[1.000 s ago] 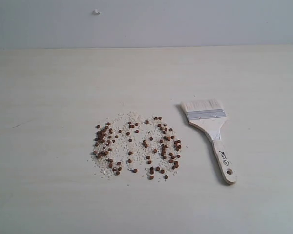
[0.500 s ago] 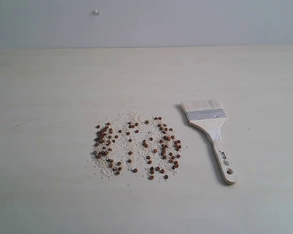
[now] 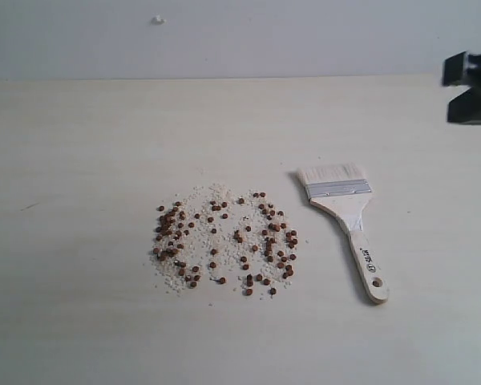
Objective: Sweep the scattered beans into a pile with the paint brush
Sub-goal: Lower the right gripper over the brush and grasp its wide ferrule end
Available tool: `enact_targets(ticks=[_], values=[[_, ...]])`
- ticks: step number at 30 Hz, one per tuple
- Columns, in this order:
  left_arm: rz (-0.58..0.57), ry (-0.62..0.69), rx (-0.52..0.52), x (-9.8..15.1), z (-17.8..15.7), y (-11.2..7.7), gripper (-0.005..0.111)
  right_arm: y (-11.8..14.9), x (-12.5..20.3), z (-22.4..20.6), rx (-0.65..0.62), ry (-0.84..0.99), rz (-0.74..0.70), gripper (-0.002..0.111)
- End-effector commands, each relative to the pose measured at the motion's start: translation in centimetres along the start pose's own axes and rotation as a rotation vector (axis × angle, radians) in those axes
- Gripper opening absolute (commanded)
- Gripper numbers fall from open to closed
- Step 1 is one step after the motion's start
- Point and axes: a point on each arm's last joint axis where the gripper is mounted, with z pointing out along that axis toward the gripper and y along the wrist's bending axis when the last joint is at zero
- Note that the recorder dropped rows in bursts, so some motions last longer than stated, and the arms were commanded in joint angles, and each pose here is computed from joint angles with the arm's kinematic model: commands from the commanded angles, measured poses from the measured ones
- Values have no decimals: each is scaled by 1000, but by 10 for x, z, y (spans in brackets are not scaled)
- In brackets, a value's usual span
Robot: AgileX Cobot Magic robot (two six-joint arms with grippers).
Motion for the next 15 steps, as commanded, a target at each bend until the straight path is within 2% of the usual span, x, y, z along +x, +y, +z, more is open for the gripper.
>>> enact_targets(ticks=[1, 8, 11, 15], values=[[-8, -9, 7, -1, -1, 0, 0, 9, 2, 43, 48, 211, -81, 0], [-8, -9, 7, -1, -1, 0, 0, 16, 18, 106, 235, 468, -143, 0], [-8, -9, 7, -1, -1, 0, 0, 20, 24, 128, 259, 542, -174, 0], [-8, -9, 7, -1, -1, 0, 0, 21, 28, 149, 254, 548, -178, 2]])
